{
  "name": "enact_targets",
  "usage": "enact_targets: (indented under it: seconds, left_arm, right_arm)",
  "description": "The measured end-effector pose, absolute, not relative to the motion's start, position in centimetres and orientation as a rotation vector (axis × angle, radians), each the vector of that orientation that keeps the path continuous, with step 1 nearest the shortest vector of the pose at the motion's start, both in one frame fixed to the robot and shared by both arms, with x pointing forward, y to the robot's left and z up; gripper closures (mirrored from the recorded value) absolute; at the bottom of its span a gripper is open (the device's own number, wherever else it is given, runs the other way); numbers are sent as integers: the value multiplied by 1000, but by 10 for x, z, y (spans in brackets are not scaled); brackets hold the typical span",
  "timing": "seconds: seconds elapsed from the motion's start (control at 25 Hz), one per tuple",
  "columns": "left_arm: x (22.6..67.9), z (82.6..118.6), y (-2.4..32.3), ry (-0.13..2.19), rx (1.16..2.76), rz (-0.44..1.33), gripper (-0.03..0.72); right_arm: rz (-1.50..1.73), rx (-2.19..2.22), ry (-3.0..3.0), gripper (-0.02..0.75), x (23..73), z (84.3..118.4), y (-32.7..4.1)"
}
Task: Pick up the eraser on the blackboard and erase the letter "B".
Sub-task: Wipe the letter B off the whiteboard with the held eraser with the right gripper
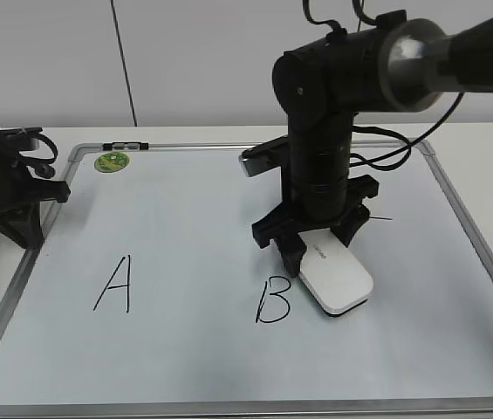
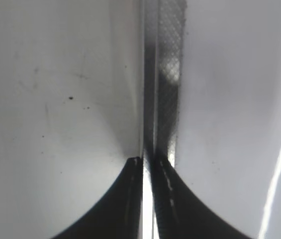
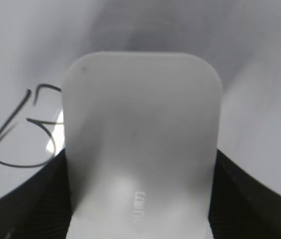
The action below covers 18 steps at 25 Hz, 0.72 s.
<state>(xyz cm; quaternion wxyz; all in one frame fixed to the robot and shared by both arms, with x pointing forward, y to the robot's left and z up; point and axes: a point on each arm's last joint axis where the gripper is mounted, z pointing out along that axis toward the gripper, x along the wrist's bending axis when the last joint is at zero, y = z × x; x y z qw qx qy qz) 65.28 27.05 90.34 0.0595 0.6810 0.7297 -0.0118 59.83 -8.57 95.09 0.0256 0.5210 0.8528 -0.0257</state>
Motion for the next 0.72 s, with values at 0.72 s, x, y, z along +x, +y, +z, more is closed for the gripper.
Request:
enact_targets:
  seconds: [0.72]
  left_arm:
    - [653,903,270,2210,2061,-37,608]
  right_arm:
    - [-123,1609,2713,217,604,924,-68]
